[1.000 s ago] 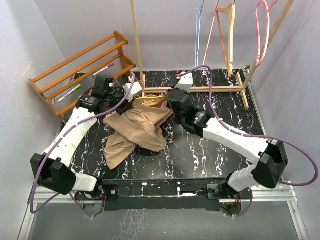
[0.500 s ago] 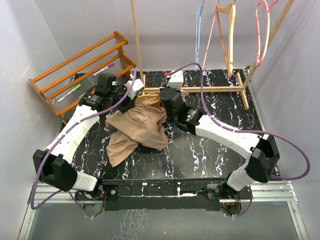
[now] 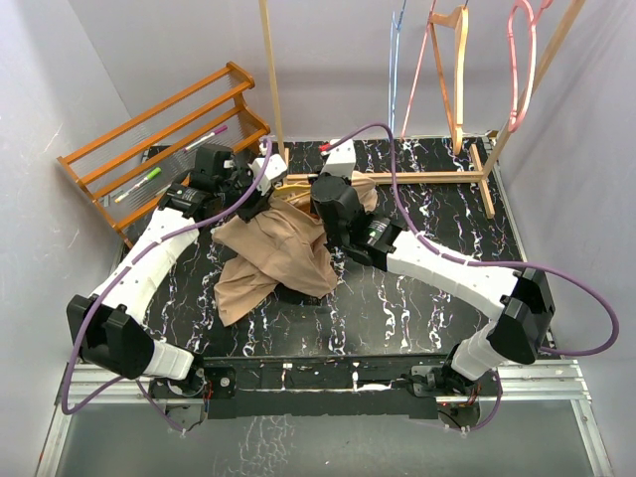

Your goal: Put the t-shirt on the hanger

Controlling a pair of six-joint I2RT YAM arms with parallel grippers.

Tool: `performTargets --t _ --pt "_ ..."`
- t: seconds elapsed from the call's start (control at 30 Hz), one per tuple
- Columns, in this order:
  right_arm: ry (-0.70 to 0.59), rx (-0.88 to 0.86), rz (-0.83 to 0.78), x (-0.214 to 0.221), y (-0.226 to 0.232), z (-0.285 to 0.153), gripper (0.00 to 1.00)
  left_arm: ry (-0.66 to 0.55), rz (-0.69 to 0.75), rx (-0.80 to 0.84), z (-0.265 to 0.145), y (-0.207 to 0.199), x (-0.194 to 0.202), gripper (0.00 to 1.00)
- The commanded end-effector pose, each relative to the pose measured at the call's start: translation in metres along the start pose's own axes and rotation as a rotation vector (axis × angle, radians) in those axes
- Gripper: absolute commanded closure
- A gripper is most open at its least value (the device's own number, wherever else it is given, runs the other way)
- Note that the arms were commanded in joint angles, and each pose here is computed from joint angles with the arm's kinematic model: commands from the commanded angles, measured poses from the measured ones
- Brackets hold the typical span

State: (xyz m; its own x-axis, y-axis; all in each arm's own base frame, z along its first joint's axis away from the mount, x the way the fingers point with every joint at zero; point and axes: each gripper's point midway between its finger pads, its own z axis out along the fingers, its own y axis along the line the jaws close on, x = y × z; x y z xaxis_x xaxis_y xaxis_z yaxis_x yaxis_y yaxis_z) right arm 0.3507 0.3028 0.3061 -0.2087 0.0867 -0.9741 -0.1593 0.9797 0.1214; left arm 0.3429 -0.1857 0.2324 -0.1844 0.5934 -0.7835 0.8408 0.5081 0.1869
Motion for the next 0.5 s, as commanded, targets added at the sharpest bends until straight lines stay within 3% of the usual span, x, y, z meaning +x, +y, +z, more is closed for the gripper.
performTargets --t 0.0,0.27,0.47 --pt "-0.16 -0.246 0.199 -0.077 0.062 -0.033 0.92 -0.085 0.041 0.015 0.004 -0.003 -0.028 1.0" --pt "-0.189 -0.273 0.205 -0.089 0.072 -0.037 0.92 -0.128 0.048 0.06 -0.01 -0.017 -0.037 1.0" --pt "-0.185 -0.275 0.177 -0.089 0.075 -0.035 0.92 -0.228 0.067 0.115 -0.04 -0.039 -0.056 1.0"
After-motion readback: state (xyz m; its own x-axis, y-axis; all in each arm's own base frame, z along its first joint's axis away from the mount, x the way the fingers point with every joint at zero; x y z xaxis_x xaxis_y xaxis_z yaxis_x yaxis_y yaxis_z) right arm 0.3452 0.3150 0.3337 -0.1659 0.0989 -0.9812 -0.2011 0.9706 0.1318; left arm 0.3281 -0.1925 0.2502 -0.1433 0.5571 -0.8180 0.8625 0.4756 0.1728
